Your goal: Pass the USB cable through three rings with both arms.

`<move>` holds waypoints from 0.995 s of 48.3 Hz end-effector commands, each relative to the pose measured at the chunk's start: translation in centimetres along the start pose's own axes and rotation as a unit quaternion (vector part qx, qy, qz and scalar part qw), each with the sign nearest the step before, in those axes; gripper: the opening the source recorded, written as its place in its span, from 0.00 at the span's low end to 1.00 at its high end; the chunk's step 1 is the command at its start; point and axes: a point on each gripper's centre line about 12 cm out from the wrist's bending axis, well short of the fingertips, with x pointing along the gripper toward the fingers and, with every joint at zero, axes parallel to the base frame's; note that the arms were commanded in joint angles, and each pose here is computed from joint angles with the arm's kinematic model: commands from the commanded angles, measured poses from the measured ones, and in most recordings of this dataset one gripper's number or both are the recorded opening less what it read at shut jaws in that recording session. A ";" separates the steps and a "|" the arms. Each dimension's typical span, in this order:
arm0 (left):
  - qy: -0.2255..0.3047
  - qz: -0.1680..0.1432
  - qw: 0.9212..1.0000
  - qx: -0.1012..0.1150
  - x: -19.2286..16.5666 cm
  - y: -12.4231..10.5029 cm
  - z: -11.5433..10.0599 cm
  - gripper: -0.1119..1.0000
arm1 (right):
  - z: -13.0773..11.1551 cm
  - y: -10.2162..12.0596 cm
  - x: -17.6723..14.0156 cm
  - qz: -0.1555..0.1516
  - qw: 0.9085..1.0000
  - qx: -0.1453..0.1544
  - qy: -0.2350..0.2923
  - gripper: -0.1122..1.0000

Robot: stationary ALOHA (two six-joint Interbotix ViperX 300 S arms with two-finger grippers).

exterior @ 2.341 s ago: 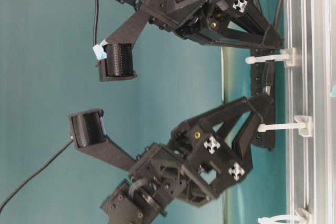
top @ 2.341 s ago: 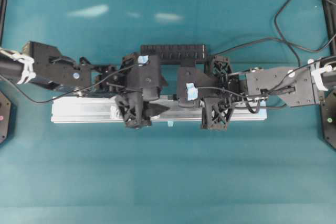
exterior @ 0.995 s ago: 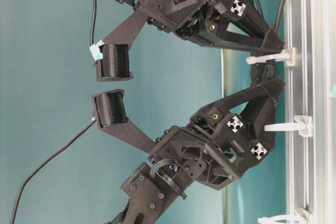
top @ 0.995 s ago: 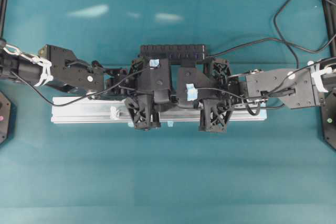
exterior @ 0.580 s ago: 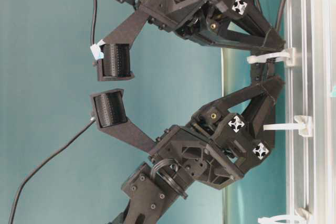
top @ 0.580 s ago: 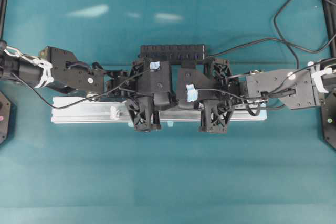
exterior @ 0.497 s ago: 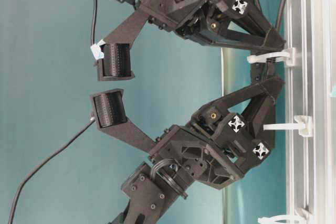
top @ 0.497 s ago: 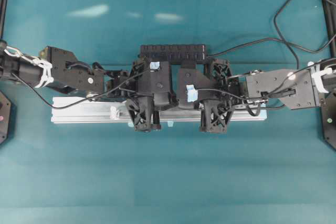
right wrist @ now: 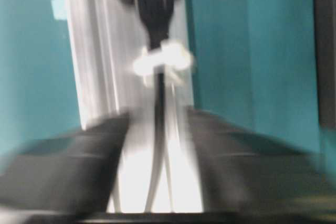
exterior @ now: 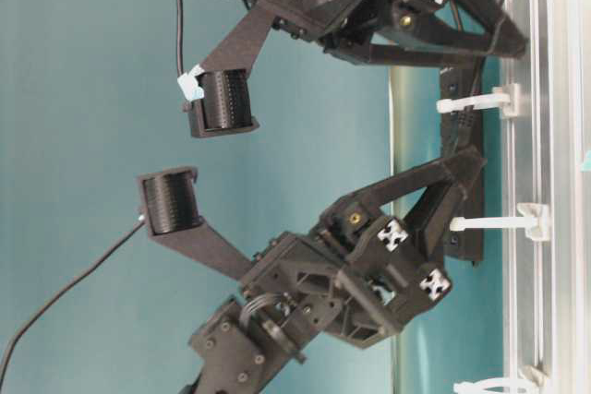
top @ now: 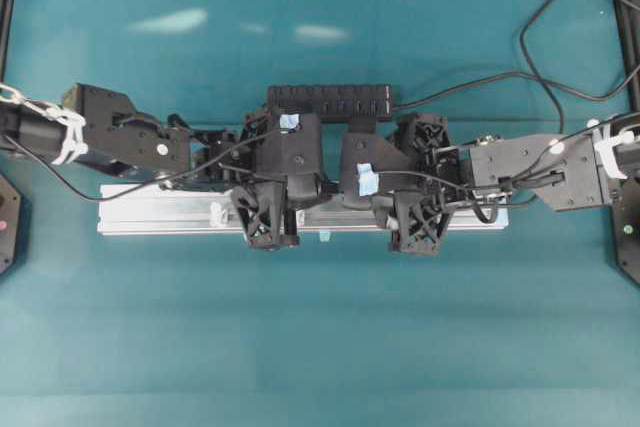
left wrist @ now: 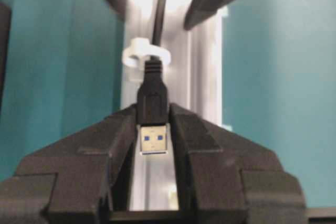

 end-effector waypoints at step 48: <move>-0.049 -0.015 0.999 0.018 -7.8 -1.7 4.2 0.31 | 5.4 0.0 -4.2 0.015 0.989 0.000 -0.150 0.80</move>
